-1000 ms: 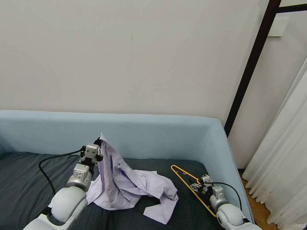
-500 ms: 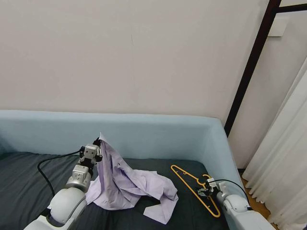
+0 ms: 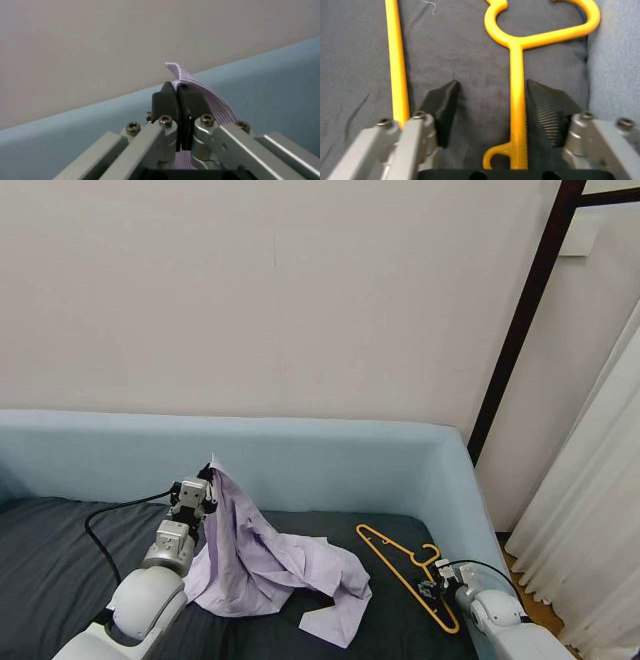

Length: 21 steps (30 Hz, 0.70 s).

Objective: Pick up the clothes from the sofa and hang them on the clothes hanger.

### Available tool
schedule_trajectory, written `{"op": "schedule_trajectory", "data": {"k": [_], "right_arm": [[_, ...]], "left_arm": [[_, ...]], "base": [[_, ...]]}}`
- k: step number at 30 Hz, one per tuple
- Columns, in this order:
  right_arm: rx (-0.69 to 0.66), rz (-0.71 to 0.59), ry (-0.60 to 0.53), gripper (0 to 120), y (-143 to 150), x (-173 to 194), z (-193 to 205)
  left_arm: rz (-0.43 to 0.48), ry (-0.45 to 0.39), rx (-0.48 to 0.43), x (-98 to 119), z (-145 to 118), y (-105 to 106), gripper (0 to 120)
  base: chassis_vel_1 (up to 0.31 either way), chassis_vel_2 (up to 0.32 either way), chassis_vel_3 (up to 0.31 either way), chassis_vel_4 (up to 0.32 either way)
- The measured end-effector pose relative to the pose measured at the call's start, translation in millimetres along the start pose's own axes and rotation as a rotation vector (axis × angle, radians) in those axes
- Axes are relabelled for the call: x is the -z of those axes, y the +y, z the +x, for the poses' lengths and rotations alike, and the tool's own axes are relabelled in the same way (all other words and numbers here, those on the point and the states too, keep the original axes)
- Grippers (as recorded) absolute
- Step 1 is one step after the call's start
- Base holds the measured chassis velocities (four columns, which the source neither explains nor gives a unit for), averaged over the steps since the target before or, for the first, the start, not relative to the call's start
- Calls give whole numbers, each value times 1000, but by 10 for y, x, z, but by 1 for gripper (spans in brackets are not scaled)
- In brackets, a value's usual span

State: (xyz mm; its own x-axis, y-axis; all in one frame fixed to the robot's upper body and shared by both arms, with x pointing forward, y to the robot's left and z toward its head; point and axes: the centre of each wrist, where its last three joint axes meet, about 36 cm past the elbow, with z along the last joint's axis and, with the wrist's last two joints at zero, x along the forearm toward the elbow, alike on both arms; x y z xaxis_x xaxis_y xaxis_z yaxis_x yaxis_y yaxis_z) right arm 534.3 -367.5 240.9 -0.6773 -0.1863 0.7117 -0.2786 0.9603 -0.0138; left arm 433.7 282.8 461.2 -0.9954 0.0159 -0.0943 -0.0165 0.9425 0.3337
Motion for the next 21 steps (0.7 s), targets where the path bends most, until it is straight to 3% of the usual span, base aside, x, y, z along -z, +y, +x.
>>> {"op": "schedule_trajectory", "data": {"k": [3, 9, 13, 19, 21], "right_arm": [[0, -4, 3, 44, -5, 8, 4], [-3, 14, 5, 19, -20, 21, 35], [-33, 90, -1, 5, -14, -36, 60], [-107, 134, -61, 4, 68, 56, 146], [-184, 176, -149, 4, 198, 258, 293]], "left_arm": [[1, -1, 0, -6, -2, -6, 0], [1, -6, 3, -4, -13, -1, 0], [5, -8, 4, -4, -9, -11, 0], [6, -9, 6, -3, 1, -9, 0], [6, -10, 7, 1, 9, -5, 0]], "base": [[0, 0, 0, 0], [0, 0, 0, 0], [0, 0, 0, 0], [0, 0, 0, 0], [0, 0, 0, 0]]}}
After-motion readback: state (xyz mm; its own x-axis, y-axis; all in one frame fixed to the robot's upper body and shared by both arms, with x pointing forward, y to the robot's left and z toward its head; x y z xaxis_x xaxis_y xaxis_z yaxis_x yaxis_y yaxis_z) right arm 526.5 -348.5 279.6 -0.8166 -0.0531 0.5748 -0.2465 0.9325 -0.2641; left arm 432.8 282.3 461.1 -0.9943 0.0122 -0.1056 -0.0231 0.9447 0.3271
